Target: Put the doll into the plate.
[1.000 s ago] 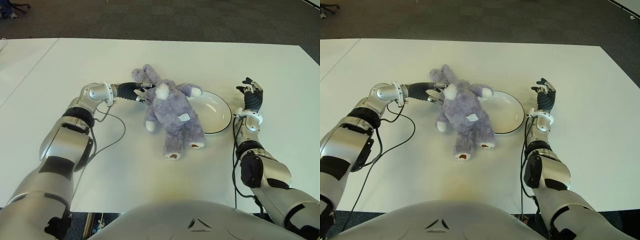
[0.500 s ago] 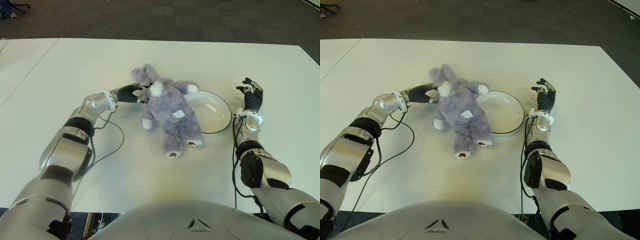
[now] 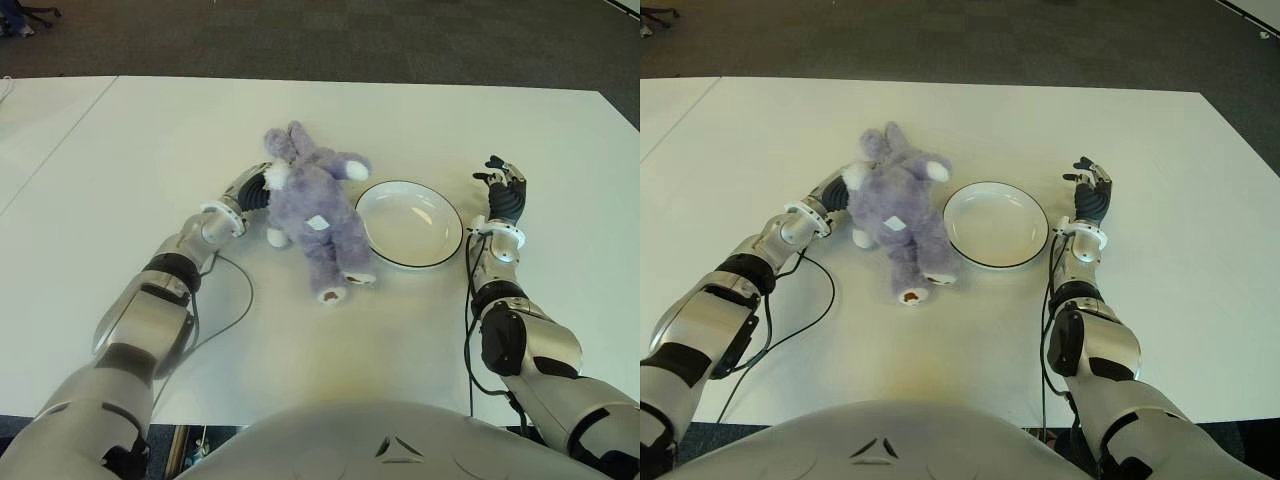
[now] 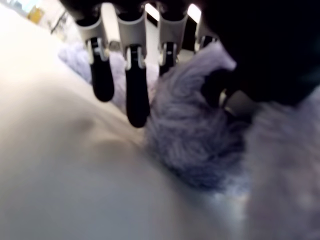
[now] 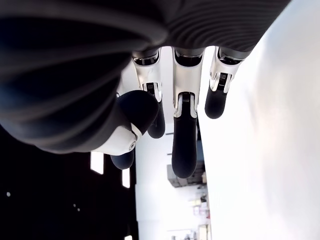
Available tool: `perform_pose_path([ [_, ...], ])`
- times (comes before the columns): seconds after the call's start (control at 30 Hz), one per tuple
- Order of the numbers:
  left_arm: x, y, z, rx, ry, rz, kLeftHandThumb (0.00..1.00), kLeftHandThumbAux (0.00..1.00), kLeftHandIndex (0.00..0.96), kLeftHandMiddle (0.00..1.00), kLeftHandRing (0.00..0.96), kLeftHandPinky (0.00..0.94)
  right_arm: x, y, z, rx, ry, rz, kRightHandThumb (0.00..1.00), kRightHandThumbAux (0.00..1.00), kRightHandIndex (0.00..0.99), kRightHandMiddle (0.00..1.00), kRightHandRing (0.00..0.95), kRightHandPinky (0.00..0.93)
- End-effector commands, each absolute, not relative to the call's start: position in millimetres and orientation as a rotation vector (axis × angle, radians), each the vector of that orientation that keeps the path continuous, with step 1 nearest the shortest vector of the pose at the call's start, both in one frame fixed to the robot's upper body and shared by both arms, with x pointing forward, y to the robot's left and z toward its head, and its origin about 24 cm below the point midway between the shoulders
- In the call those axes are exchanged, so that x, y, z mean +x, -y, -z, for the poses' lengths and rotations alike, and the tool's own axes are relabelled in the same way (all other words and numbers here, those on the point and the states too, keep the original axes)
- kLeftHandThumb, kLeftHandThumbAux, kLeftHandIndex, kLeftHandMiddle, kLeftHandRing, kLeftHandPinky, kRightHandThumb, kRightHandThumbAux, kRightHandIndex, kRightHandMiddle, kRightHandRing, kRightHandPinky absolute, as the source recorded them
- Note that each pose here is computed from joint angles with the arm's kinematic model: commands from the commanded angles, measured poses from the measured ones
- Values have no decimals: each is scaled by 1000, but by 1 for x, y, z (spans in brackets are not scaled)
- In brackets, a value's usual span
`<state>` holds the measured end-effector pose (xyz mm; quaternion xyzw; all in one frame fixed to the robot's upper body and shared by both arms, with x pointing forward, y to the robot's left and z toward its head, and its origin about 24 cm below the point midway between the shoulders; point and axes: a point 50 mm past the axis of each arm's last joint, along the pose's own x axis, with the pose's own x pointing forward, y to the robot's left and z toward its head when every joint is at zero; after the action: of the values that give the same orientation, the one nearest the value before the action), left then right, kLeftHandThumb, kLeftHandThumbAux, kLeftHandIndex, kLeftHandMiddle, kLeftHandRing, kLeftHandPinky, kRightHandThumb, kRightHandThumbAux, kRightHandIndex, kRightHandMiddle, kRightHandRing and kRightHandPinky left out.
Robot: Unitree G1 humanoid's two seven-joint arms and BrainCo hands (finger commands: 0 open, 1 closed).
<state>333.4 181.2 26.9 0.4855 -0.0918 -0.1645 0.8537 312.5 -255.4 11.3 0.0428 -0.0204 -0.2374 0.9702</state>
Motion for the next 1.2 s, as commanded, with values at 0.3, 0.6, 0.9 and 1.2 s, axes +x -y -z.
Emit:
perform_pose_path([
  [0.3,325,-202,9,1696,112,309,733,688,433,640,650,673,231,221,92,154,-436,512,945,681,423,213,453,156],
  [0.6,327,-204,12,1863,91,300,731,696,437,745,764,824,231,222,91,136,-434,504,943,681,423,221,453,179],
  [0.9,329,-207,9,1897,72,283,734,701,439,799,807,822,232,222,91,171,-433,510,944,681,423,240,455,187],
  [1.2,329,-212,6,1820,68,213,732,702,439,818,821,835,232,222,91,157,-441,499,943,683,423,229,450,238],
])
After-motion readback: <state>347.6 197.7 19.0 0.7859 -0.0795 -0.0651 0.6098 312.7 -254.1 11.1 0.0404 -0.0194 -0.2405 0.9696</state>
